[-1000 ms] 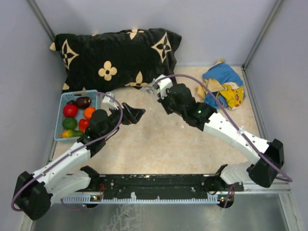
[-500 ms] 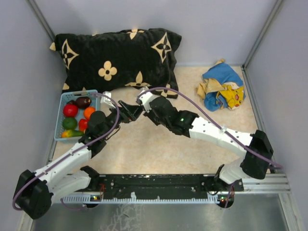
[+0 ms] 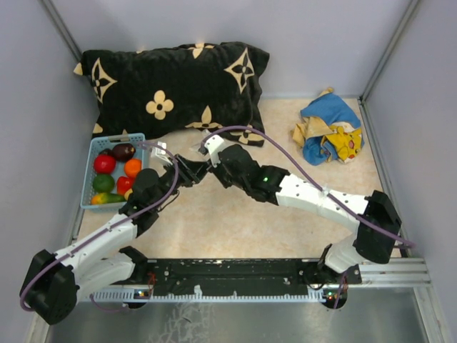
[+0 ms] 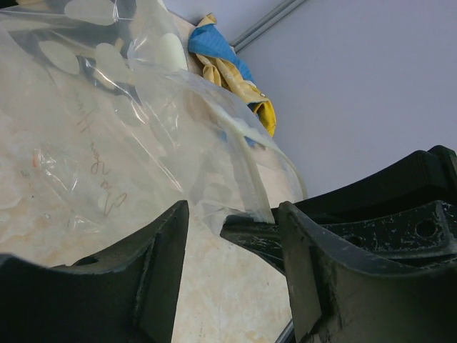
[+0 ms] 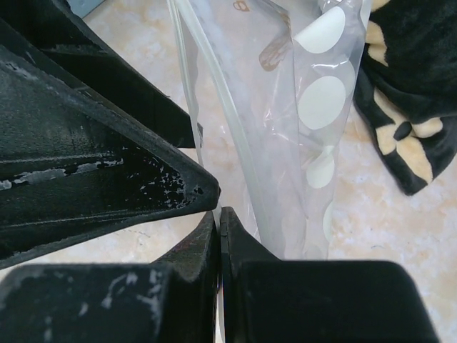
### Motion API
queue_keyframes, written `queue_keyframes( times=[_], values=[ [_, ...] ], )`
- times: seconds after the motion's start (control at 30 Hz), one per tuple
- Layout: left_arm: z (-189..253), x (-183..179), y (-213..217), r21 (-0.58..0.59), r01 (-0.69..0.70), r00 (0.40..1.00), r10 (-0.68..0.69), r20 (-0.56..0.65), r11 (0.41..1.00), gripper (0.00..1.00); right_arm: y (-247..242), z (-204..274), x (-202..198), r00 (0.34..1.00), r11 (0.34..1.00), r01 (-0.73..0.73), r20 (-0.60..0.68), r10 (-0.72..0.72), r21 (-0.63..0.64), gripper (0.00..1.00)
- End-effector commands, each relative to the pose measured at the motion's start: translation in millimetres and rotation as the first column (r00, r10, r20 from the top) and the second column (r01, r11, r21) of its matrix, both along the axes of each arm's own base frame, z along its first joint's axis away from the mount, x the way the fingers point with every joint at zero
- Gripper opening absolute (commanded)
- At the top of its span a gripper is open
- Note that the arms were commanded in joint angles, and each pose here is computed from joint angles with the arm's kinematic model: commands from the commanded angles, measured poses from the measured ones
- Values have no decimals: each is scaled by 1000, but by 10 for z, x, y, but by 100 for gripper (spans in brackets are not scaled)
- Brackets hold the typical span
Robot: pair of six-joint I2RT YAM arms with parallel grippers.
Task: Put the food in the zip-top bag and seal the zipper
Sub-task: Pick up the zipper food storage bag at the center of the board.
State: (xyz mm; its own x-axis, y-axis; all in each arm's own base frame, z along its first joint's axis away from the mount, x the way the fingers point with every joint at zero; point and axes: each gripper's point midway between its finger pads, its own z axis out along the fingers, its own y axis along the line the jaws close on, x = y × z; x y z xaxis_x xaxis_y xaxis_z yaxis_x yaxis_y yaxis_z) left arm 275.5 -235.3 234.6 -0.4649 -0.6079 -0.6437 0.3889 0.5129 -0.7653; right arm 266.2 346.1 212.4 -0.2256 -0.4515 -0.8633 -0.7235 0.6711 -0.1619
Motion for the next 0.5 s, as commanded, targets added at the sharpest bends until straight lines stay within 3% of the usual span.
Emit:
queue_keyframes(
  times=[0.0,0.3,0.47],
  values=[
    [111,23,40,-10,-20,999,20,41,1000,59,218,165,1,1000,995,-24,13,23,96,0],
    [75,90,91,32,-61,998,60,37,998,60,353,132,-47,998,993,-64,1,64,95,0],
    [22,112,146,59,-90,995,88,41,994,47,363,160,-98,996,990,-90,-1,91,106,4]
  ],
)
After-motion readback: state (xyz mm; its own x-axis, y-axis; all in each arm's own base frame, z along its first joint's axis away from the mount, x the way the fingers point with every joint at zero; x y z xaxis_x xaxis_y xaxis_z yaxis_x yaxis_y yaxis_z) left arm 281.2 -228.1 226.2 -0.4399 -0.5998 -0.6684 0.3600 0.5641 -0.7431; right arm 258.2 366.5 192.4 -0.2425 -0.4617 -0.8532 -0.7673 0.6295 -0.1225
